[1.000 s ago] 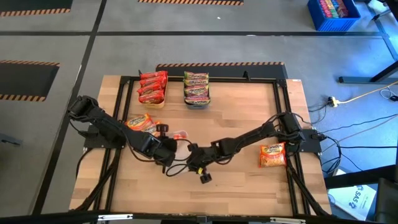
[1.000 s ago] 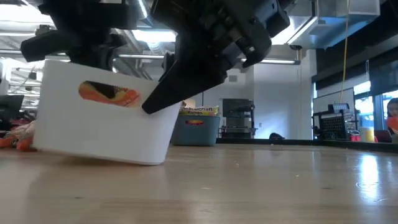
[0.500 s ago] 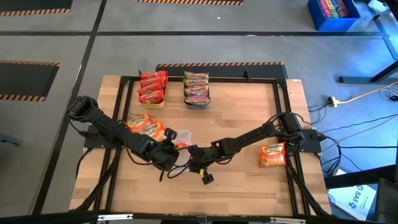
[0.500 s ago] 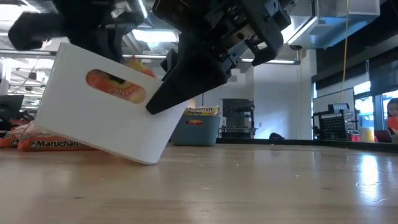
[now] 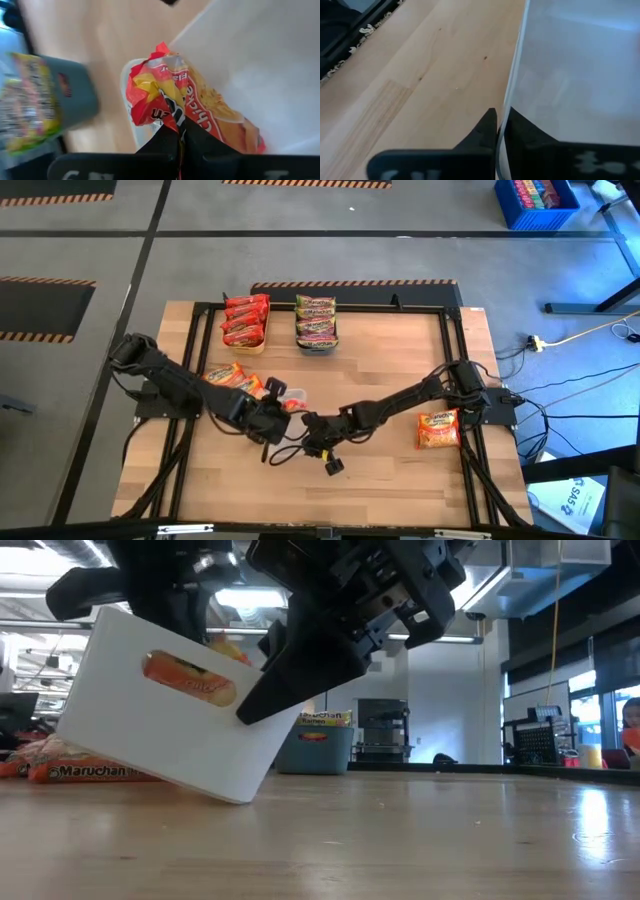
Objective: Sort Maruchan noodles
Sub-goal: Put the yellow noodle pack into the white bin
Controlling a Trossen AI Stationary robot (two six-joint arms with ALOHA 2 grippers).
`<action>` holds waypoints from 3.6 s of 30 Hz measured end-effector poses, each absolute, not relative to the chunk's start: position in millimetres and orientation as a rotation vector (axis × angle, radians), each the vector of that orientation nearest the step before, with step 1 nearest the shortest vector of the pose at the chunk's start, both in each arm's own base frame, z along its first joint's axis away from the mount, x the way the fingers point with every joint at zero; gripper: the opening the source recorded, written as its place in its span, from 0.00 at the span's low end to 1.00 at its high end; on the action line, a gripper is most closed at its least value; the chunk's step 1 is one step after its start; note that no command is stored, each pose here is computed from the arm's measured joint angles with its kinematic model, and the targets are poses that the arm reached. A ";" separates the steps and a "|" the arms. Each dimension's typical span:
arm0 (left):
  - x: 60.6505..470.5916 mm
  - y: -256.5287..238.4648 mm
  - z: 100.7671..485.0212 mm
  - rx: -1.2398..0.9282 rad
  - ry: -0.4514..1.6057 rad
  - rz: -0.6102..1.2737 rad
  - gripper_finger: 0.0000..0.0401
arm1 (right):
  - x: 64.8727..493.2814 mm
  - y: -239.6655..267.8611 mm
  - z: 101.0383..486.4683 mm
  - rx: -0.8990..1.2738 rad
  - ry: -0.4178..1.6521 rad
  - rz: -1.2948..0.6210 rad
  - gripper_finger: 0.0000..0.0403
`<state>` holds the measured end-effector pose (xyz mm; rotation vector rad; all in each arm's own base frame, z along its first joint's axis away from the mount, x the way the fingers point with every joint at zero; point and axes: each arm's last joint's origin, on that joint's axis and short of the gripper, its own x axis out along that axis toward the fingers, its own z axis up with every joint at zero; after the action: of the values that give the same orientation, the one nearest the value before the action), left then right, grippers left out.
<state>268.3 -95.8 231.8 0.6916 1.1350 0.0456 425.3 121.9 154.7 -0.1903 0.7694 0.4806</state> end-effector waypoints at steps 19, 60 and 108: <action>273.3 -83.0 214.5 0.559 1.285 0.037 0.00 | 425.1 122.5 153.5 -0.180 0.770 0.500 0.19; 208.0 -96.1 287.8 0.129 0.934 0.384 0.31 | 338.0 97.3 200.4 -0.080 0.763 0.384 0.52; 177.5 43.9 181.2 -0.569 1.413 0.711 0.31 | 301.5 80.7 176.7 -0.070 0.688 0.175 0.52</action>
<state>177.5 43.9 181.2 -0.5687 1.4134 0.7107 301.5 80.7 176.7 -0.0699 0.6880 0.1748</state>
